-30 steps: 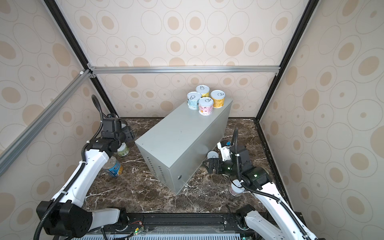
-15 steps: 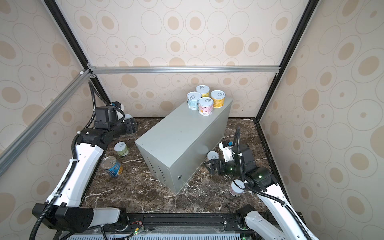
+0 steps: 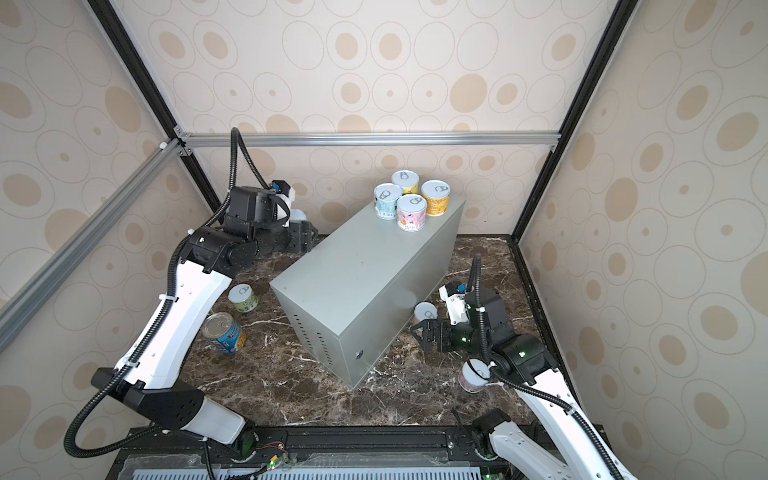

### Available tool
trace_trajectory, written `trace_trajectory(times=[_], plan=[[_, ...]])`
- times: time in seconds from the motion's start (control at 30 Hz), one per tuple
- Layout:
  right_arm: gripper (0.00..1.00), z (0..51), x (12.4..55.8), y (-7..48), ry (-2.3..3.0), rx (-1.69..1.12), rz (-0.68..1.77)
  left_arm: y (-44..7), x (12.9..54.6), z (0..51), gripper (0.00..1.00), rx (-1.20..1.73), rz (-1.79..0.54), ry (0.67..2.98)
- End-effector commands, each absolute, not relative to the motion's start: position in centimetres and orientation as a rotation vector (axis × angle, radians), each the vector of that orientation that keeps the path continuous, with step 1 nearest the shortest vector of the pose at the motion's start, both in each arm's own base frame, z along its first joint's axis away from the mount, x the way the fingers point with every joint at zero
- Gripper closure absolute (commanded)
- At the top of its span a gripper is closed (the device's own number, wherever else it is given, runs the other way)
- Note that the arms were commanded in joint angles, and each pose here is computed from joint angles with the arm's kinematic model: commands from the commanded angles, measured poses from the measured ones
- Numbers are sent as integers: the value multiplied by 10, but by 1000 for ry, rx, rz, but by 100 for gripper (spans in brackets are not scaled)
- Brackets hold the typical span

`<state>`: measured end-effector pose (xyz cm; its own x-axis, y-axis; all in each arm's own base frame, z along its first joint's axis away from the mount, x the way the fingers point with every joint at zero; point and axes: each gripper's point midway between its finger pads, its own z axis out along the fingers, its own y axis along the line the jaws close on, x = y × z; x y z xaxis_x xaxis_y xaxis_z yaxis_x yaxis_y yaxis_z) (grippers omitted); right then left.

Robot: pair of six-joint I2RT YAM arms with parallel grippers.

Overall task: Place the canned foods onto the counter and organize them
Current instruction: 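Lift the held can with the left gripper up over the box top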

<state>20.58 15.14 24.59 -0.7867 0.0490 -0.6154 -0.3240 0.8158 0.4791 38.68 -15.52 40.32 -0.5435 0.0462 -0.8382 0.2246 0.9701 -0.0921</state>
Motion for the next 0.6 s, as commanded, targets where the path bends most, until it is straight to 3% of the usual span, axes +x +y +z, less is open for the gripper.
trace_trajectory(times=[0.0, 0.57], plan=[[0, 252, 207, 150, 2354, -218, 753, -156, 378, 448, 42, 219, -206, 2024], [0, 239, 212, 152, 2392, -223, 746, -225, 366, 437, 42, 410, -283, 2041]])
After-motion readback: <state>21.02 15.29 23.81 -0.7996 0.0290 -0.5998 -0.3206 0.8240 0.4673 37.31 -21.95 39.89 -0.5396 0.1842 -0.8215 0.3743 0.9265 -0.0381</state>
